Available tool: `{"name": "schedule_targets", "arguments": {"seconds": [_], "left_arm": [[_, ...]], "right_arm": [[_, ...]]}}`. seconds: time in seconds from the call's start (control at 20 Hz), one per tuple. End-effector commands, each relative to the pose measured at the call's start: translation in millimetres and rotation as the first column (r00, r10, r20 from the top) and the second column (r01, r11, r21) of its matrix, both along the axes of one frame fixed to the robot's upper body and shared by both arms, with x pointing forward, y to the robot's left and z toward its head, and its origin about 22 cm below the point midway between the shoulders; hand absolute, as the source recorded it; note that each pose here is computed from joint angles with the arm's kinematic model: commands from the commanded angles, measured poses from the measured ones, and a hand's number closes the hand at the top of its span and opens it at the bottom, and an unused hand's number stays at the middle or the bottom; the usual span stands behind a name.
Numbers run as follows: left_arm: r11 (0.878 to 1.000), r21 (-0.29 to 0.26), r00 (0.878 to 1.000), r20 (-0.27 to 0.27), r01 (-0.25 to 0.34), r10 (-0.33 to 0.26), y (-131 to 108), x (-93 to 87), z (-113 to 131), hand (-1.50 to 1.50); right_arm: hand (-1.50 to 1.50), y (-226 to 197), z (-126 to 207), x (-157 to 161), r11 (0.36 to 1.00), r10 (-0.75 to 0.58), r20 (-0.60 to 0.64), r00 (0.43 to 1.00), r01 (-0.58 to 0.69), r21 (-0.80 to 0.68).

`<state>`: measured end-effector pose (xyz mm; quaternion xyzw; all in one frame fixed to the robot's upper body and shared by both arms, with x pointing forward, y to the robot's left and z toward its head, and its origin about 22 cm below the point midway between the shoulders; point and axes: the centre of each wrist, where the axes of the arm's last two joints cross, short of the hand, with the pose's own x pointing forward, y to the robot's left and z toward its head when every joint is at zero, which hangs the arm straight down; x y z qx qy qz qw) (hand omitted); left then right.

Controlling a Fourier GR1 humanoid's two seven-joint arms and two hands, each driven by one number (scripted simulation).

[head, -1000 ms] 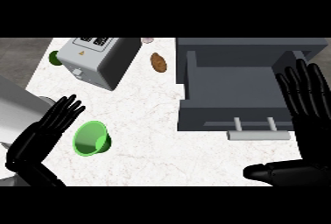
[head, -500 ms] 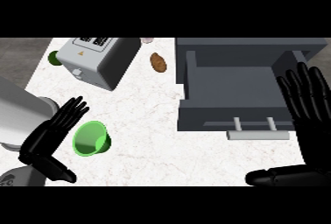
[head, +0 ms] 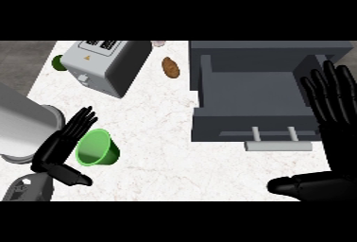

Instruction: Pick up the cup, place it into the drawer and close the drawer

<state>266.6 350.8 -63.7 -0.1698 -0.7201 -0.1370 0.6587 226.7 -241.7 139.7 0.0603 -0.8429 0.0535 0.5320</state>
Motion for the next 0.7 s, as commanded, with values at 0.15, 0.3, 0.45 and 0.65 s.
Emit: {"name": "schedule_targets", "arguments": {"seconds": [0.15,0.3,0.45,0.65], "left_arm": [[0.997,-0.075,1.0,0.011,0.019,-0.018,-12.3,-2.8,-36.2,-1.5],[0.997,-0.075,1.0,0.014,0.02,-0.019,-6.7,-5.0,-44.2,-1.5],[0.998,-0.069,1.0,0.013,0.009,-0.008,3.0,-5.6,-42.8,-1.5],[0.997,-0.075,1.0,-0.006,0.01,-0.01,13.1,-10.8,-51.2,-1.5]], "right_arm": [[-1.5,21.3,3.3,-15.5,1.0,0.02,-0.007,1.0,-0.02,0.01],[-1.5,7.8,10.5,8.3,1.0,0.009,0.004,1.0,-0.009,0.005],[-1.5,14.5,17.8,-1.8,1.0,0.028,-0.023,0.999,-0.029,-0.013],[-1.5,3.1,7.1,-1.8,0.999,0.037,0.002,0.999,-0.037,0.005]]}}
